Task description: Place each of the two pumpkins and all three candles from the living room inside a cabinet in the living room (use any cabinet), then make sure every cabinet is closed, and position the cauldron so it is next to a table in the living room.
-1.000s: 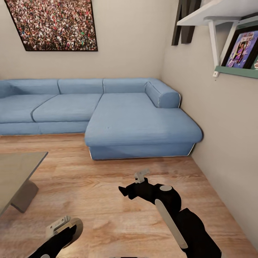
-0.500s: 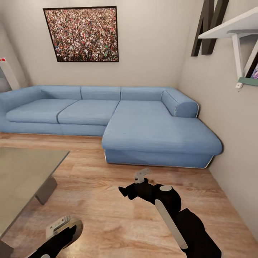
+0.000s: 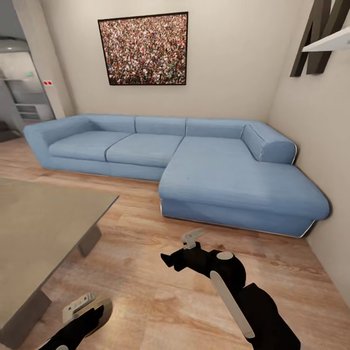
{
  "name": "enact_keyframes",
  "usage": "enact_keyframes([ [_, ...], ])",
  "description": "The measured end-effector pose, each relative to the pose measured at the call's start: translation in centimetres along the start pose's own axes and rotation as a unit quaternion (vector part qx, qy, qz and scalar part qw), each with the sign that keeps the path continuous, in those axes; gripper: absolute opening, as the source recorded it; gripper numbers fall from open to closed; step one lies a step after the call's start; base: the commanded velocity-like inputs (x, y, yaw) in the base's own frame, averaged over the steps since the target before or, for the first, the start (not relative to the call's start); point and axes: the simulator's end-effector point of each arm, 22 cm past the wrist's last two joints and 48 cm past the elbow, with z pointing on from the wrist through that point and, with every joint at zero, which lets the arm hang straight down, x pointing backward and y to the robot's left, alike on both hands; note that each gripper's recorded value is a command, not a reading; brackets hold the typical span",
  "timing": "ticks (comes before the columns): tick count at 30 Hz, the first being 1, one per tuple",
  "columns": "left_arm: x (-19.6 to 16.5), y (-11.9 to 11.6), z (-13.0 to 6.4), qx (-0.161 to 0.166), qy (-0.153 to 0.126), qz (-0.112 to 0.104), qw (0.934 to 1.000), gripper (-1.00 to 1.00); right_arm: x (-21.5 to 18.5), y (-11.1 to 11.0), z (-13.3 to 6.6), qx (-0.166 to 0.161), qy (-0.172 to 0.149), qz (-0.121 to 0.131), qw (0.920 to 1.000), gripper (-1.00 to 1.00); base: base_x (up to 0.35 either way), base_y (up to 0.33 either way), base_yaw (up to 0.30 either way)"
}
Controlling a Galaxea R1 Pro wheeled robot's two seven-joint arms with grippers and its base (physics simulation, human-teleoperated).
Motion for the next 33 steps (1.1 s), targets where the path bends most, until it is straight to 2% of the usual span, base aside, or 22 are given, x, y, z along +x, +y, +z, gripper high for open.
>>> enact_keyframes([
  [19, 0.0, 0.24, 0.0, 0.0, 0.0, -0.001, 1.0, -1.0, 0.03, 0.13, 0.03, -0.001, 0.001, 0.0, 1.0, 1.0, -0.334, -0.05, 0.289],
  [28, -0.15, 0.52, 0.0, -0.001, -0.001, -0.003, 1.0, -1.0, 0.09, 0.16, 0.03, -0.002, 0.001, 0.001, 1.0, 1.0, -0.313, 0.107, 0.289],
  [33, -0.24, 0.57, -0.01, -0.002, -0.003, -0.004, 1.0, -1.0, 0.08, 0.17, 0.0, -0.001, 0.001, 0.001, 1.0, 1.0, -0.074, 0.048, 0.288],
])
